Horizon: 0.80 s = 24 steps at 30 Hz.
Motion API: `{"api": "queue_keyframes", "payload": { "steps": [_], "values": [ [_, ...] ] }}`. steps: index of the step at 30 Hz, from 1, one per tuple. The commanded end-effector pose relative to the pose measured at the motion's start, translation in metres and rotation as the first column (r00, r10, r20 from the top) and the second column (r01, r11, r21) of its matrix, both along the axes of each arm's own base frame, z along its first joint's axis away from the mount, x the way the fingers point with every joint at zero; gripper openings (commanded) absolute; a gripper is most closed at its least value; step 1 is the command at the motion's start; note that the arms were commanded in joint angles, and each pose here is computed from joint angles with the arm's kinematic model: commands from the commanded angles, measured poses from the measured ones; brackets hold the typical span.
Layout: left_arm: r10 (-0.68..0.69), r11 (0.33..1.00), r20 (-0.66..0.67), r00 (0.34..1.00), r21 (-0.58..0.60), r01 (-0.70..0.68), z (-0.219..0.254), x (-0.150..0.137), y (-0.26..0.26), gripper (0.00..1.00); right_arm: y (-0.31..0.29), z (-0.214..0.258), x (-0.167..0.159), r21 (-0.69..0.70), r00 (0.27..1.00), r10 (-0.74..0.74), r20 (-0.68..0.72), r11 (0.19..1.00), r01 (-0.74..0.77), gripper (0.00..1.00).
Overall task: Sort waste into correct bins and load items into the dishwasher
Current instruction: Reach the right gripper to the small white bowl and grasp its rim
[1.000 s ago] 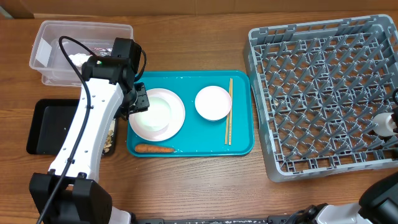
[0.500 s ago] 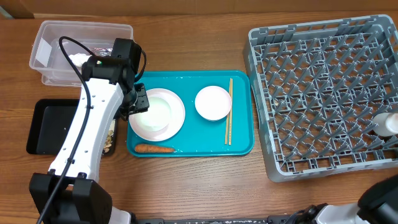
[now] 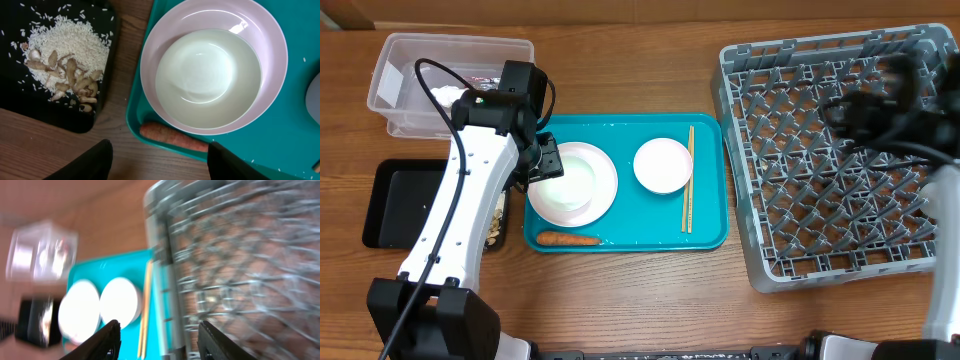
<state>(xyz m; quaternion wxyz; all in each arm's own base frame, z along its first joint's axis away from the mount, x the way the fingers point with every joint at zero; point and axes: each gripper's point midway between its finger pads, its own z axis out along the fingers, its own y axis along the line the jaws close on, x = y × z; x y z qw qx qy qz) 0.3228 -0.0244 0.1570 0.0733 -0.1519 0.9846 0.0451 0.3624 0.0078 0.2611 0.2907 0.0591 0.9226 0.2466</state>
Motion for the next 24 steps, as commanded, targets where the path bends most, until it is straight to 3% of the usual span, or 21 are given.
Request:
{"api": "queue_keyframes", "payload": {
  "steps": [1, 7, 15, 20, 24],
  "values": [
    [0.005, 1.0, 0.036, 0.999, -0.025, -0.004, 0.01, 0.002, -0.004, 0.65, 0.05, -0.012, 0.0, -0.116, 0.988, 0.156, -0.015, 0.981, -0.157, 0.53],
    [0.005, 1.0, 0.035, 0.999, -0.024, -0.004, 0.01, 0.002, -0.004, 0.69, 0.14, -0.054, 0.0, -0.198, 0.936, 0.335, -0.107, 0.916, -0.35, 0.59],
    [0.004, 1.0, 0.032, 0.999, -0.023, -0.004, 0.01, 0.001, -0.003, 0.7, 0.192, -0.128, 0.012, -0.211, 0.914, 0.317, -0.253, 0.904, -0.371, 0.57],
    [0.004, 1.0, 0.033, 0.999, -0.023, -0.004, 0.01, 0.002, -0.003, 0.7, 0.187, -0.176, 0.021, -0.261, 0.917, 0.193, -0.349, 0.92, -0.293, 0.54],
    [0.004, 1.0, 0.036, 0.999, -0.024, -0.004, 0.01, 0.002, -0.003, 0.7, 0.187, -0.206, 0.022, -0.265, 0.898, 0.175, -0.404, 0.917, -0.299, 0.49]
  ]
}}
